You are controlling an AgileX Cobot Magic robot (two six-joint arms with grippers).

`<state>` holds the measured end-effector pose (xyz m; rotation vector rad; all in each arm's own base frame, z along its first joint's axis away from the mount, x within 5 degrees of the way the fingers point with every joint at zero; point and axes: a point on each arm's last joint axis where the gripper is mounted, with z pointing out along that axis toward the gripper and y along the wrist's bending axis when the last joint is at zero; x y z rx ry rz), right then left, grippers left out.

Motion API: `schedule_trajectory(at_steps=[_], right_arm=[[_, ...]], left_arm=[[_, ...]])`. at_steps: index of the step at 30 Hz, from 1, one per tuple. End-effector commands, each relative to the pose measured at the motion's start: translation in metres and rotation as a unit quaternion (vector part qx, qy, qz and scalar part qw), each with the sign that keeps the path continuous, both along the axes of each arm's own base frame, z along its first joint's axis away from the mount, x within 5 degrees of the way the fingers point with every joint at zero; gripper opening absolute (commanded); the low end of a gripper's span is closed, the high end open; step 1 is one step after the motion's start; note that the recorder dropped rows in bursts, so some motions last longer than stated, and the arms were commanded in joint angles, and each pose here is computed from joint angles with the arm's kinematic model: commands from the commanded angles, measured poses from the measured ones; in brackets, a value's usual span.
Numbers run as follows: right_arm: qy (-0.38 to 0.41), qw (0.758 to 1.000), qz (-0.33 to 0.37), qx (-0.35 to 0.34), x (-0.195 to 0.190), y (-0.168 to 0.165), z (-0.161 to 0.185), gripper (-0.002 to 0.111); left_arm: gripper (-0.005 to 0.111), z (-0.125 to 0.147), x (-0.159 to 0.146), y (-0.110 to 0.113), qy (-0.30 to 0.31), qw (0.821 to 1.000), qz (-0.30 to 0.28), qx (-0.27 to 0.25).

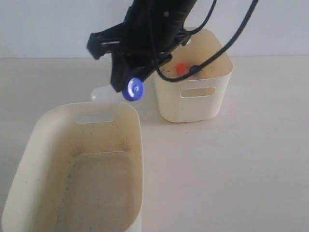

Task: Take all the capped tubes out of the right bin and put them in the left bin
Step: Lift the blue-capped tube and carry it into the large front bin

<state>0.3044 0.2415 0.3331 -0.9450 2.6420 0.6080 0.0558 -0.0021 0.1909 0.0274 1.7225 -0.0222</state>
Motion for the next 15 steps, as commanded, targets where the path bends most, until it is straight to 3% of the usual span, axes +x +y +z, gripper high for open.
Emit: schedule_trajectory(at_steps=[1, 6, 15], right_arm=[[0.004, 0.999, 0.047, 0.001, -0.039, 0.022, 0.006, 0.000], [0.024, 0.997, 0.073, -0.014, -0.062, 0.039, -0.006, 0.000], [0.036, 0.996, 0.081, -0.020, -0.069, 0.044, -0.012, 0.000]], left_arm=[[0.004, 0.001, 0.000, 0.000, -0.004, 1.000, 0.001, -0.003], [0.004, 0.001, 0.000, 0.000, -0.004, 1.000, 0.001, -0.003], [0.004, 0.001, 0.000, 0.000, -0.004, 1.000, 0.001, -0.003]])
